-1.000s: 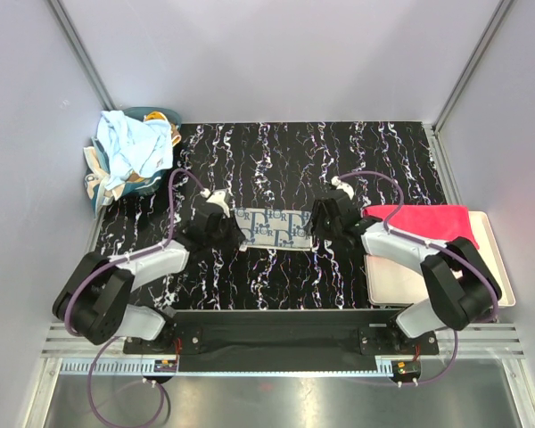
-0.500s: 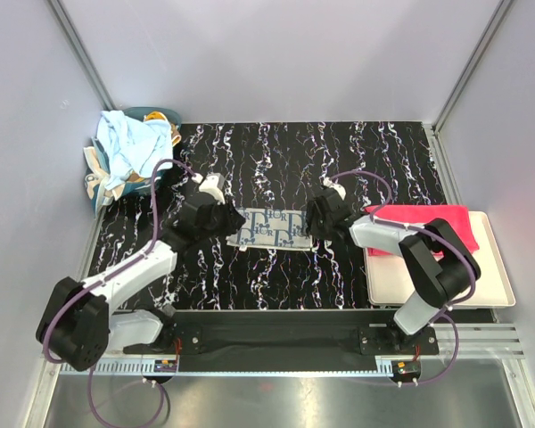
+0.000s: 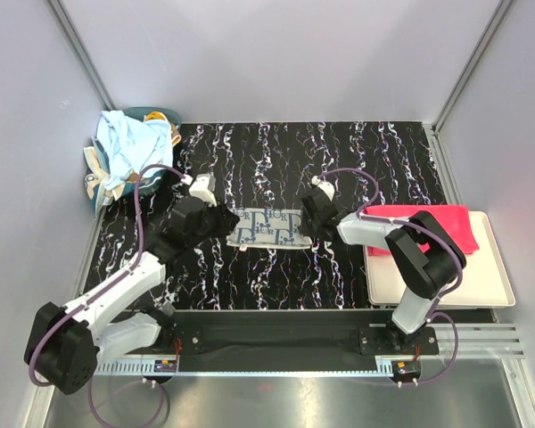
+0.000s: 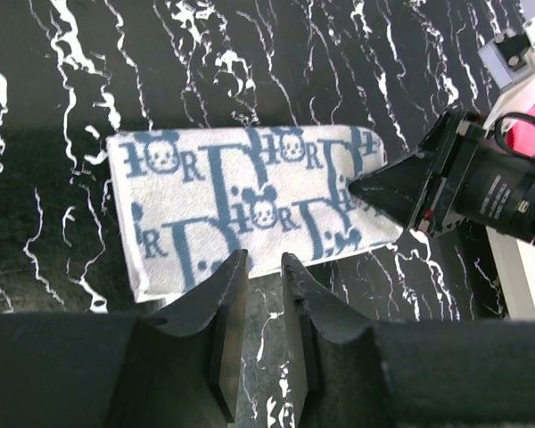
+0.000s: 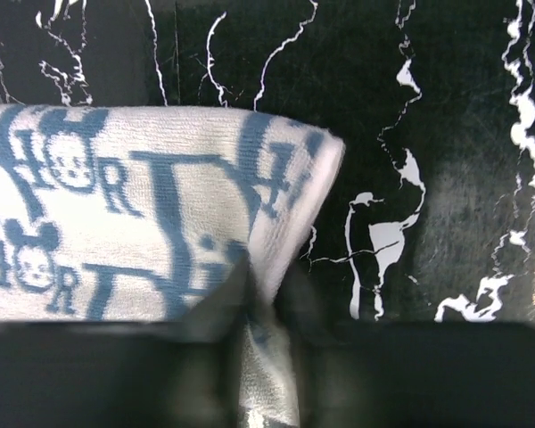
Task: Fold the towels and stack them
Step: Neatly place the folded towel into the bin
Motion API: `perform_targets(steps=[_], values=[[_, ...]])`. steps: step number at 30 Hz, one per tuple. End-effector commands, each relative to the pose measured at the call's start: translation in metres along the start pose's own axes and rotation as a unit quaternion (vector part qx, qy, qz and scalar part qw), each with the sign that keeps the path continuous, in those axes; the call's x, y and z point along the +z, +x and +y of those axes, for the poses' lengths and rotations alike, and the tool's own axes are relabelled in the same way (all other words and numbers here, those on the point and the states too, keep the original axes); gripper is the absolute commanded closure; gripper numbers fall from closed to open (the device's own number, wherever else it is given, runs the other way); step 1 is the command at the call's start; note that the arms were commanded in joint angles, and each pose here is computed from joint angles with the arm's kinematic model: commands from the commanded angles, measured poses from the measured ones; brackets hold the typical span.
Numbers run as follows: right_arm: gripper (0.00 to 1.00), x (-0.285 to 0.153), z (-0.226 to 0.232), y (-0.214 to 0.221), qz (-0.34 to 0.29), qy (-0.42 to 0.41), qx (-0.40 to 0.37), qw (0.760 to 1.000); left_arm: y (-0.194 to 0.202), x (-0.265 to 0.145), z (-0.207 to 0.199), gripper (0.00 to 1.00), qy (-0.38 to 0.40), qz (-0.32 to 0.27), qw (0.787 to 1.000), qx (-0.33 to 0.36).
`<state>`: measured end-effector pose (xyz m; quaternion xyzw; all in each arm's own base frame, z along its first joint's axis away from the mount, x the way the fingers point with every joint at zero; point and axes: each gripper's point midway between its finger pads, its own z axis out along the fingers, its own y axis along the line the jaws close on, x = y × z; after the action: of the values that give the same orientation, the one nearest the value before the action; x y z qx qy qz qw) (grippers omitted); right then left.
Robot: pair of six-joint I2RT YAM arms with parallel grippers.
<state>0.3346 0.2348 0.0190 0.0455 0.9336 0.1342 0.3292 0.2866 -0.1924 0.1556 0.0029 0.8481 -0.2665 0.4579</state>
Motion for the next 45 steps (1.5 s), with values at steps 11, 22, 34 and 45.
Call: perform_targets(steps=[11, 22, 34, 45], values=[[1.0, -0.048, -0.048, 0.012, 0.024, 0.099, -0.041, 0.994, 0.013, -0.03, -0.004, 0.76, 0.041, -0.02, 0.999, -0.002], [1.0, -0.164, -0.105, -0.024, -0.051, 0.197, -0.036, 0.978, 0.039, -0.034, -0.011, 0.78, 0.068, -0.03, 0.997, -0.004], [1.0, -0.218, -0.134, -0.092, -0.139, 0.193, -0.04, 0.97, 0.047, -0.041, -0.027, 0.78, 0.117, -0.035, 0.993, 0.006], [1.0, -0.259, -0.177, -0.131, -0.186, 0.263, -0.091, 0.942, 0.053, -0.045, -0.017, 0.78, 0.111, -0.052, 0.992, 0.009]])
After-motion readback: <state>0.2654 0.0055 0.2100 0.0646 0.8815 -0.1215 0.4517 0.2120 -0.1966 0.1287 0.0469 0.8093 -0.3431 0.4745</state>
